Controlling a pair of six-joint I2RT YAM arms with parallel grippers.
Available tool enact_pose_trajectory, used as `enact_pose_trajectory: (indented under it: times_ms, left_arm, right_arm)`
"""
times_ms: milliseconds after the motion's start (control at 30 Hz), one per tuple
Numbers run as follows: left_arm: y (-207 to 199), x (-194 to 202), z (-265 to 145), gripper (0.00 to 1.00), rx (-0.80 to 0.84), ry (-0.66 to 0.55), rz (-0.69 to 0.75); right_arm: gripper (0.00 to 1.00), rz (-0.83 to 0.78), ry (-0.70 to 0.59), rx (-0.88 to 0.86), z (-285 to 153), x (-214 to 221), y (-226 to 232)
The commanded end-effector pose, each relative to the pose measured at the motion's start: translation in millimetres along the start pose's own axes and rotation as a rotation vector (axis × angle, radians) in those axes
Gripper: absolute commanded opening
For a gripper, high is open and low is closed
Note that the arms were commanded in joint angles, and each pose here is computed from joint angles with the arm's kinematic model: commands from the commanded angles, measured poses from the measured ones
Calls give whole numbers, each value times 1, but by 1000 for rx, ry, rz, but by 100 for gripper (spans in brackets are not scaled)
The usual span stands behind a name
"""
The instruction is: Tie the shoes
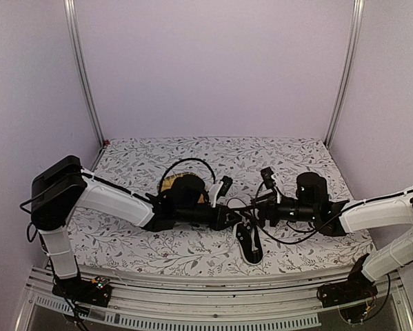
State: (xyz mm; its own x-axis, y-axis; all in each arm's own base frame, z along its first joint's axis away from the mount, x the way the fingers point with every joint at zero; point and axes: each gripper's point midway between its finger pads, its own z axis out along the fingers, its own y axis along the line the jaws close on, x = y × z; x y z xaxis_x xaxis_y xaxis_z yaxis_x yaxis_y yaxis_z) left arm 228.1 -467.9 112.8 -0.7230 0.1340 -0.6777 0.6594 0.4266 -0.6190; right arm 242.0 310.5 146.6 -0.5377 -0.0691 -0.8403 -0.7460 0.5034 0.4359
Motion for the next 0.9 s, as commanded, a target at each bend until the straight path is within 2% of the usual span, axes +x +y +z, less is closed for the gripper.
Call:
enact_pose_trajectory:
  times_ms: [0,433,667,867]
  left_arm:
    - [8,-5,4,0,3,3,-81]
    - [13,-11,5,0,14,-12,-136]
    - [12,-9,5,0,14,-5,-138]
    - [13,-8,7,0,14,3,-140]
  right_arm:
    - [80,-123,-7,3,12,11,3]
    - [73,-176,69,73,37,49,0]
    - [56,-136,38,183,40,43,-18]
    - [40,-117,10,201,41,36,-19]
